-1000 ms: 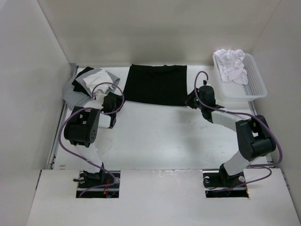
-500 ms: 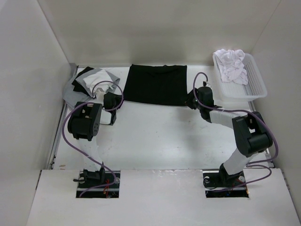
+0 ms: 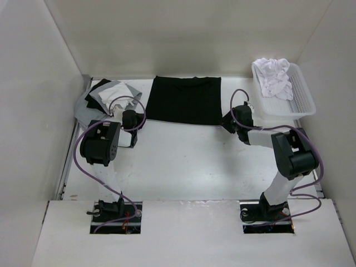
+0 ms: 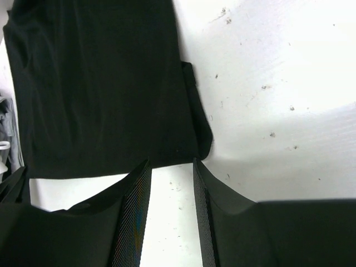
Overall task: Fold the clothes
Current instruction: Fold the tank top
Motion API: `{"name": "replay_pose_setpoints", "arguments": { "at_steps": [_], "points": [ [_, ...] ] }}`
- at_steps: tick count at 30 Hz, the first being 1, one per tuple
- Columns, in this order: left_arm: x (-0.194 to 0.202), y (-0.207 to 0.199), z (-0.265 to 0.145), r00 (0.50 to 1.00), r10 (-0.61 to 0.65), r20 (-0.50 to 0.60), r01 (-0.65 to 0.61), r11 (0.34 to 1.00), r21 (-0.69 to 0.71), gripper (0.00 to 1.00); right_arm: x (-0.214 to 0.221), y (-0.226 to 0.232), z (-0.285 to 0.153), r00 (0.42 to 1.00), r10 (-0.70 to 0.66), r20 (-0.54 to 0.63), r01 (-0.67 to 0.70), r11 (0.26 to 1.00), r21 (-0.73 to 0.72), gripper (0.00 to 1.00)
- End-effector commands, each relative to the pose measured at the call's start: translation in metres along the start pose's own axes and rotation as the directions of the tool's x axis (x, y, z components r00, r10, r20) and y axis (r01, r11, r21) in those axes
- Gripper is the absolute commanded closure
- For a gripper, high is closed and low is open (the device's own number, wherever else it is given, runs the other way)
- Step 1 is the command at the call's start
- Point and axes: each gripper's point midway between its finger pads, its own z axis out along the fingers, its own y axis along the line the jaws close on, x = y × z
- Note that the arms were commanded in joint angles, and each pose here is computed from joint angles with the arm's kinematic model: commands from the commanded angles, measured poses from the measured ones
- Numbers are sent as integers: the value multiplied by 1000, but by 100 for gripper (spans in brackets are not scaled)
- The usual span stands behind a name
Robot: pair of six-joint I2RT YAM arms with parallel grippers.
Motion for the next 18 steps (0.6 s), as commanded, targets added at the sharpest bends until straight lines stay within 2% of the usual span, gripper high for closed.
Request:
{"name": "replay_pose_setpoints", "arguments": {
  "at_steps": [1, 12, 18],
  "points": [
    [-13, -18, -3, 999, -24, 28, 22, 998, 53, 97, -7, -1, 2, 999, 16, 32, -16, 1000, 16, 60],
    [-15, -7, -14, 999, -28, 36, 27, 999, 35, 99, -7, -13, 6, 994, 87, 65, -92, 993, 76, 61],
    [-16, -5, -16, 999, -33, 42, 31, 999, 38, 99, 0, -15, 21, 987, 147, 59, -151, 987, 64, 70]
  ]
}}
